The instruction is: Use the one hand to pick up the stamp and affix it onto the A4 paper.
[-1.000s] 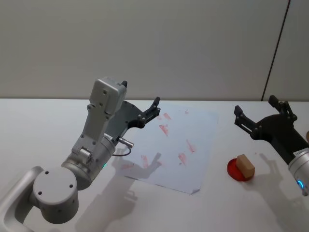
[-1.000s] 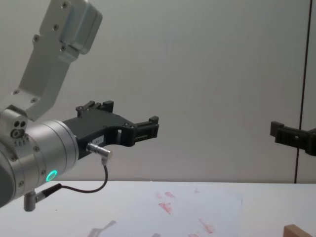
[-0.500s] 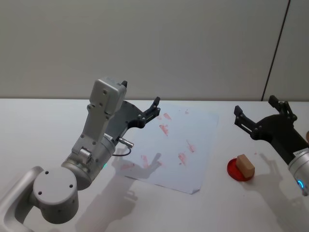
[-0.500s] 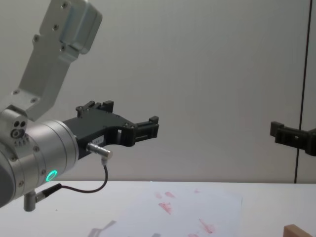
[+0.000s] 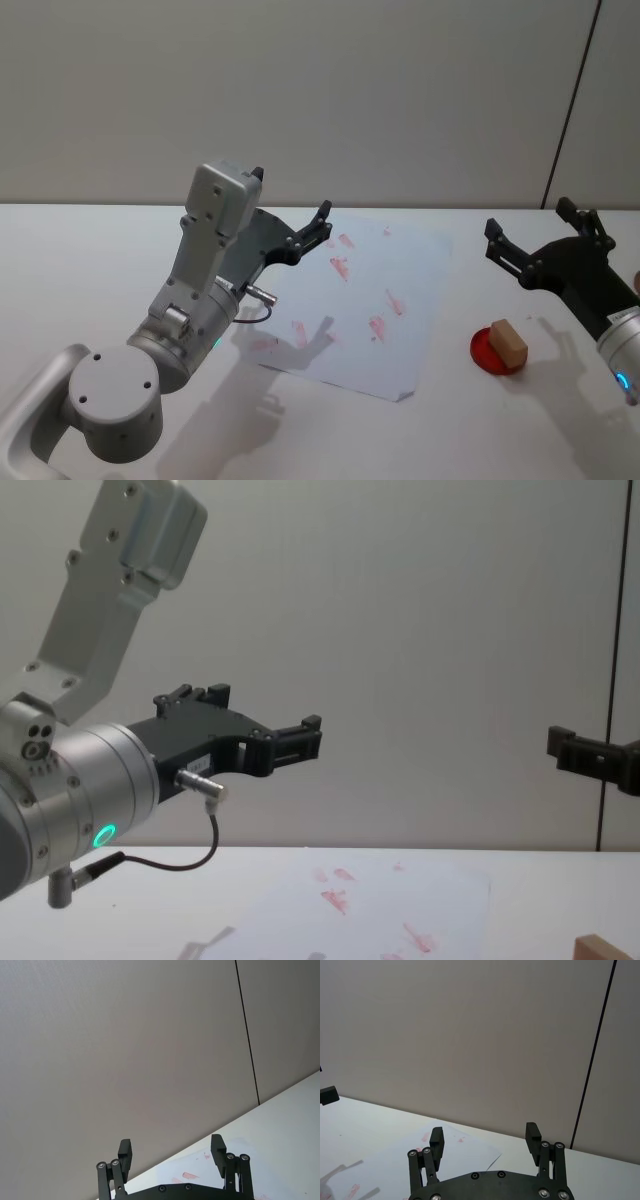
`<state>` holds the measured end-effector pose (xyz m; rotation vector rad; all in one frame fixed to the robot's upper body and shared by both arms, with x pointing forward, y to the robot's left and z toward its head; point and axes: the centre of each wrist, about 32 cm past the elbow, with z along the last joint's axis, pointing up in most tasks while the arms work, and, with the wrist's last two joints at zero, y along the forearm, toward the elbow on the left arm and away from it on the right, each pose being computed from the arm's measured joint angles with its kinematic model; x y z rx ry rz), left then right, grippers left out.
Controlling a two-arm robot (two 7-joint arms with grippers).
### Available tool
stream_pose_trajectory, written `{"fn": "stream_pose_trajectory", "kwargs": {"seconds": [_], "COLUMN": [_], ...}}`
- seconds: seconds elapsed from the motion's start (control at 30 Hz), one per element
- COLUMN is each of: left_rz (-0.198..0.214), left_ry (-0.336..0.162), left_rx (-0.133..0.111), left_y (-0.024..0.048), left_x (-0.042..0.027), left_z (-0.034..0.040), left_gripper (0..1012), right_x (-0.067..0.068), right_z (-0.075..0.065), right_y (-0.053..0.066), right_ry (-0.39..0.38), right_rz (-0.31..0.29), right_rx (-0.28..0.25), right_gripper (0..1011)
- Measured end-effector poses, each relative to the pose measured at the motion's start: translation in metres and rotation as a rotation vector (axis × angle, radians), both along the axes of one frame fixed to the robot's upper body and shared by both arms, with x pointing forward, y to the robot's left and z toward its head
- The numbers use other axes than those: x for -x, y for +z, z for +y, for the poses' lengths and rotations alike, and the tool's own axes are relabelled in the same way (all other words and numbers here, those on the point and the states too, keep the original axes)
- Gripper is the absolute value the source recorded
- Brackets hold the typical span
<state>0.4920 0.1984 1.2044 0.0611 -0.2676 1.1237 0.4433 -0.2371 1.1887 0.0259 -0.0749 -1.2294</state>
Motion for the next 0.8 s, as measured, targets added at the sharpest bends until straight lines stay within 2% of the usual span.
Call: {"fn": "stream_pose_trajectory", "kwargs": {"seconds": [0.37, 0.63, 0.7, 0.8], "left_rz": [0.000, 0.000, 0.000, 0.000], "left_ry": [0.000, 0.000, 0.000, 0.000], "left_rx": [0.000, 0.000, 0.000, 0.000], "left_y": [0.0000, 0.0000, 0.0000, 0.0000], "left_x": [0.0000, 0.0000, 0.0000, 0.0000], "left_z": [0.0000, 0.0000, 0.0000, 0.0000], "left_gripper": [1003, 1003, 1003, 1003], "right_x": [0.004, 0.020, 0.028, 0.033], "right_z": [-0.004, -0.015, -0.020, -0.023], "right_y": [0.000, -0.003, -0.006, -0.008], "right_ry": [-0.004, -0.019, -0.026, -0.030], "right_rz": [0.005, 0.053, 0.084, 0.109], "right_rx": [0.010, 0.033, 0.046, 0.057], "right_gripper": [1001, 1001, 1001, 1001]}}
